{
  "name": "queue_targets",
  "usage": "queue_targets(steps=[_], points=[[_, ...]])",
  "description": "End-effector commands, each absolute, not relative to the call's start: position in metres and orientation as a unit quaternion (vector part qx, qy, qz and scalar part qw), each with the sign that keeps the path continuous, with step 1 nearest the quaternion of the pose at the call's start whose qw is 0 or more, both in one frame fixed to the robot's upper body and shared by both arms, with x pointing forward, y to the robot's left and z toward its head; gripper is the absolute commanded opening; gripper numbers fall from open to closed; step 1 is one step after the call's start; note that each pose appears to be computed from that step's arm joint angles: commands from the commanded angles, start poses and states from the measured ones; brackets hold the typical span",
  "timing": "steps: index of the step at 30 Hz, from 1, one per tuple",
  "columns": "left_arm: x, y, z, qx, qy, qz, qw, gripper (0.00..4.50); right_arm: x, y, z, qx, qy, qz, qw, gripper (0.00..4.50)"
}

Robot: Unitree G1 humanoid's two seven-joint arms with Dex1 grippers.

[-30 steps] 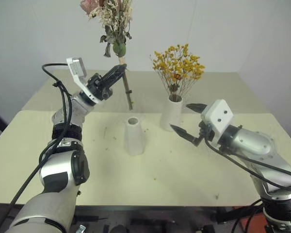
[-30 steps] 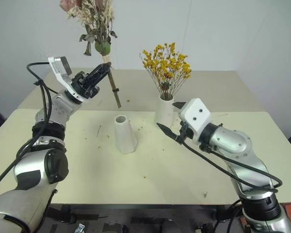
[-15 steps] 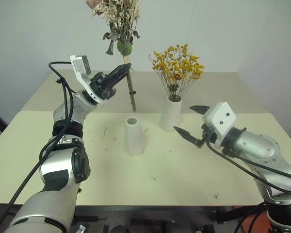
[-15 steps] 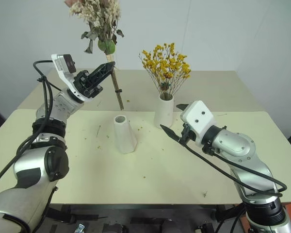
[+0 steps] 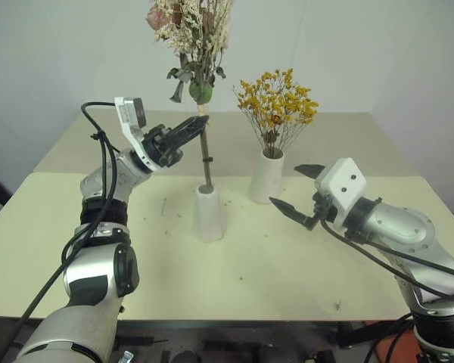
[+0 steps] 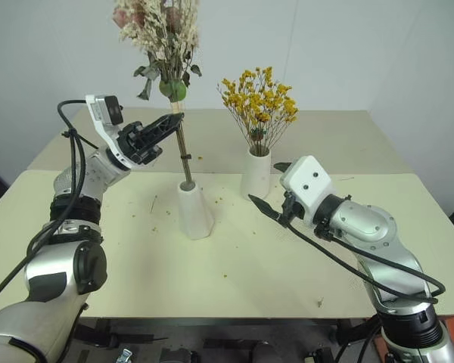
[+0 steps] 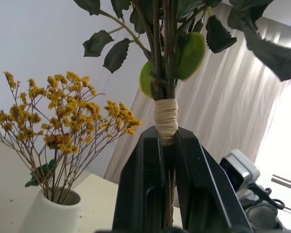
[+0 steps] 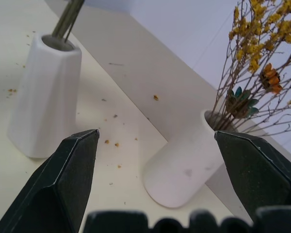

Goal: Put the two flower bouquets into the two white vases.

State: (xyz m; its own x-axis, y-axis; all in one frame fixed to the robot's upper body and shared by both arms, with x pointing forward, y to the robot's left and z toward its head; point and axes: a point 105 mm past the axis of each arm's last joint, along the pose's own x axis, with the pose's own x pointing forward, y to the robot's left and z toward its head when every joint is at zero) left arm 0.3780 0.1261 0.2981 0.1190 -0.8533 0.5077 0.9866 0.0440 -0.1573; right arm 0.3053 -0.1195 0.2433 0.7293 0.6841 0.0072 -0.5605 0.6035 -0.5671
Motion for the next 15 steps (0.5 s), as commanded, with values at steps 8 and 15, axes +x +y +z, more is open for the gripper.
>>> queue_targets(steps=[8, 15], points=[[0.374, 0.126, 0.303, -0.198, -0.163, -0.651, 0.715, 0.08, 0.289, -0.111, 0.27, -0.208, -0.149, 0.396, 0.882, 4.5], [0.373, 0.124, 0.295, -0.19, -0.15, -0.659, 0.712, 0.08, 0.283, -0.109, 0.27, -0.188, -0.134, 0.421, 0.878, 4.5]])
